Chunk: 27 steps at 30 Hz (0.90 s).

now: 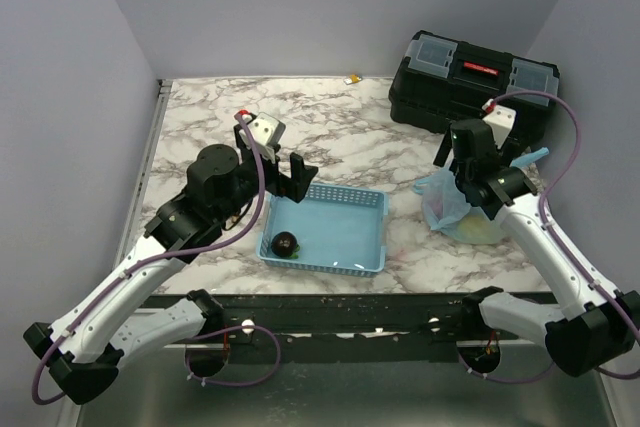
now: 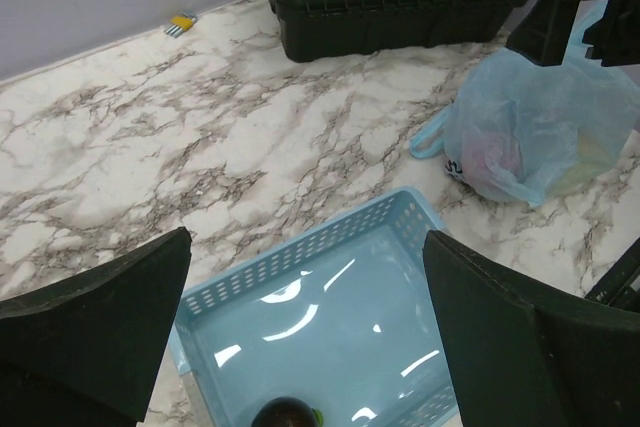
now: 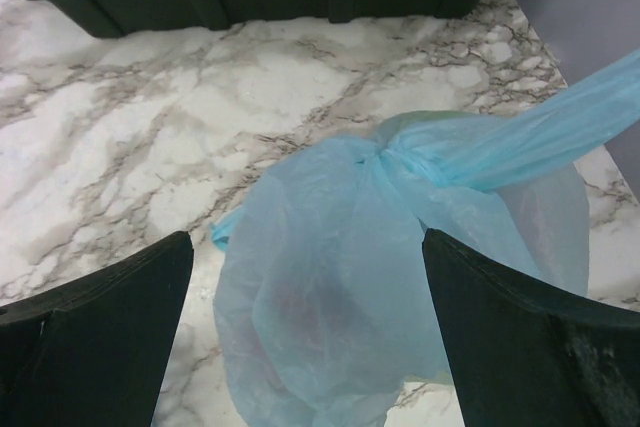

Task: Take the fake fruits out of the plastic bag
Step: Adjust the plastic bag at the center of the board.

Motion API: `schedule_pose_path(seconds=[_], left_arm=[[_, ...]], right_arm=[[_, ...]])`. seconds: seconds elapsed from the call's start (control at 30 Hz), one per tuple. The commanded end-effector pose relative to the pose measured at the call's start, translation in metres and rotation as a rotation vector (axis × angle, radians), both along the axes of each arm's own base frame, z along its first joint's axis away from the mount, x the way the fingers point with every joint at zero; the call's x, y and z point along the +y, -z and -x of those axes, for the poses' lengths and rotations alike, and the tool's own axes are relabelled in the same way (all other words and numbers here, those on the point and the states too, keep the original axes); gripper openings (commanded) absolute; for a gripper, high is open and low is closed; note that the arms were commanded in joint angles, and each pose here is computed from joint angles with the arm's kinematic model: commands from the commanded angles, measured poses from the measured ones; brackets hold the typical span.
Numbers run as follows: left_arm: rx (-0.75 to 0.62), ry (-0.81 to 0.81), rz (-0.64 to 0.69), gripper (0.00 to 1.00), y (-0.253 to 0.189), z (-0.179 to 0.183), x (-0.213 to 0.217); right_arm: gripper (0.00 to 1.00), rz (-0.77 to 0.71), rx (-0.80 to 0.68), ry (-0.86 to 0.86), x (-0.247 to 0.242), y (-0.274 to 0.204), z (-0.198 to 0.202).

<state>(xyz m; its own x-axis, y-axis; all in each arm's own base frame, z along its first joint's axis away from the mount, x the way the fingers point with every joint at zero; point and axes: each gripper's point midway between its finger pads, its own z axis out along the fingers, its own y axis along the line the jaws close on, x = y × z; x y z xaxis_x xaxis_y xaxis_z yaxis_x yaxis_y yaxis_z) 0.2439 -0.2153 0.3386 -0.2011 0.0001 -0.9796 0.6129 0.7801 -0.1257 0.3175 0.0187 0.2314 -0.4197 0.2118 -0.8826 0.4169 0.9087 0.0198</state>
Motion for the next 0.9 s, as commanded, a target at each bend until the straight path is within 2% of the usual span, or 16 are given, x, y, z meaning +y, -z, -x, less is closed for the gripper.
schedule_pose_path(seconds=[0.0,0.2,0.37,0.53,0.77,0.87], left_arm=[[-0.025,0.003,-0.011,0.99,0.001,-0.003,-0.002],[-0.037,0.081,-0.006,0.99,0.001,0.005,-0.012],[-0.032,0.105,0.007,0.99,0.001,0.009,-0.016],[-0.011,0.135,0.02,0.99,0.002,0.013,-0.022],[0.019,0.185,0.039,0.99,0.004,0.02,-0.031],[0.02,0.192,0.042,0.99,0.003,0.021,-0.032]], right_arm=[[1.0,0.072,0.128,0.108,-0.018,0.033,0.011],[0.99,0.057,0.141,0.208,-0.051,0.048,0.008],[0.95,0.037,0.161,0.216,-0.053,0.054,0.003],[0.74,-0.041,0.166,0.121,-0.035,0.064,0.004],[0.47,-0.171,0.11,-0.128,0.006,0.059,0.008],[0.3,-0.201,0.079,-0.201,0.018,0.053,0.006]])
